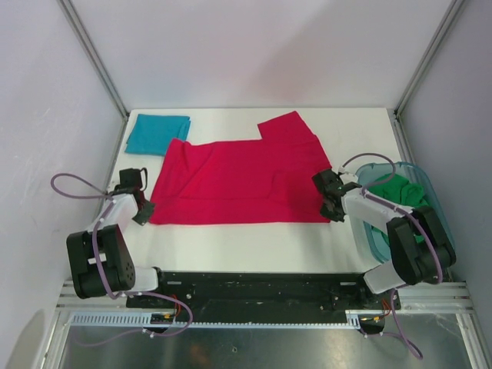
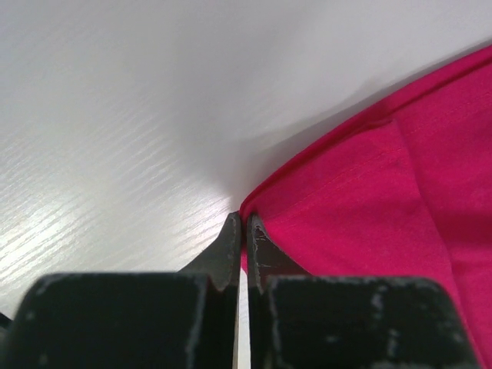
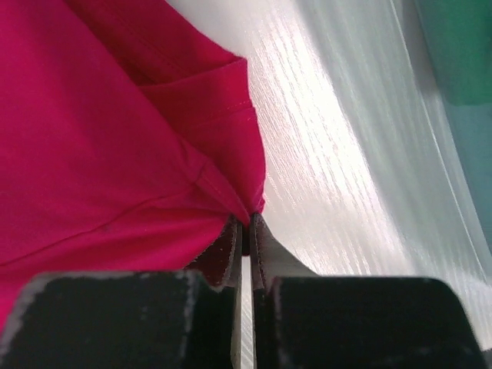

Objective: Fold and stack the t-shirts
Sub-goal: Fold the flattened tshirt in 1/3 of the way

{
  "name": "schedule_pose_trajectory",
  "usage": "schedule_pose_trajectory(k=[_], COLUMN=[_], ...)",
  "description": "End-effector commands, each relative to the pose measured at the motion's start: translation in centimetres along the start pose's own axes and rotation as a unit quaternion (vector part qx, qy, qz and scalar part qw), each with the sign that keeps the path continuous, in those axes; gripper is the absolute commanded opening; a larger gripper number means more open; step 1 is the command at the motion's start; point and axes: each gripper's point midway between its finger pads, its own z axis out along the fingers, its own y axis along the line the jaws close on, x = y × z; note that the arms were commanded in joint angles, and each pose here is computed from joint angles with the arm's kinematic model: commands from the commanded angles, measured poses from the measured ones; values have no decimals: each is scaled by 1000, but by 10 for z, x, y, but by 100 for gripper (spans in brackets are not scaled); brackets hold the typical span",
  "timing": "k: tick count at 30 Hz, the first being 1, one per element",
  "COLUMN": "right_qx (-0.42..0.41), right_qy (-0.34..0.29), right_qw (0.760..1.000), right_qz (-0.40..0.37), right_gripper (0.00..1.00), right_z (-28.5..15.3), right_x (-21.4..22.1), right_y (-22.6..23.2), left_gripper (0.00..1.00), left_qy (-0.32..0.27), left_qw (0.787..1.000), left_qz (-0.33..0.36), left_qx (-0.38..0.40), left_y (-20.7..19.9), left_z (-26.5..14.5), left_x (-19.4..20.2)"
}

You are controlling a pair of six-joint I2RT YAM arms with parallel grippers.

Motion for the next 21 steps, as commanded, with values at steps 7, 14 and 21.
schedule_pose_trajectory(k=[7,14,21], right_qx=[-16,-24,-46], right_qy=[48,94,115], right_qw=[997,991,986], right_qz=[56,97,112], right_gripper=[0,0,0], right_z=[-52,-72,-84], right_x=[24,61,79], right_y=[-34,-58,-66], left_gripper=[0,0,0], left_qy=[2,3,-2], left_qw=[999,997,994], left_qz=[-42,-62,-93], left_qx=[-32,-42,-50], left_y=[32,53,66], left_z=[-15,-26,-37], left_x=[17,32,36])
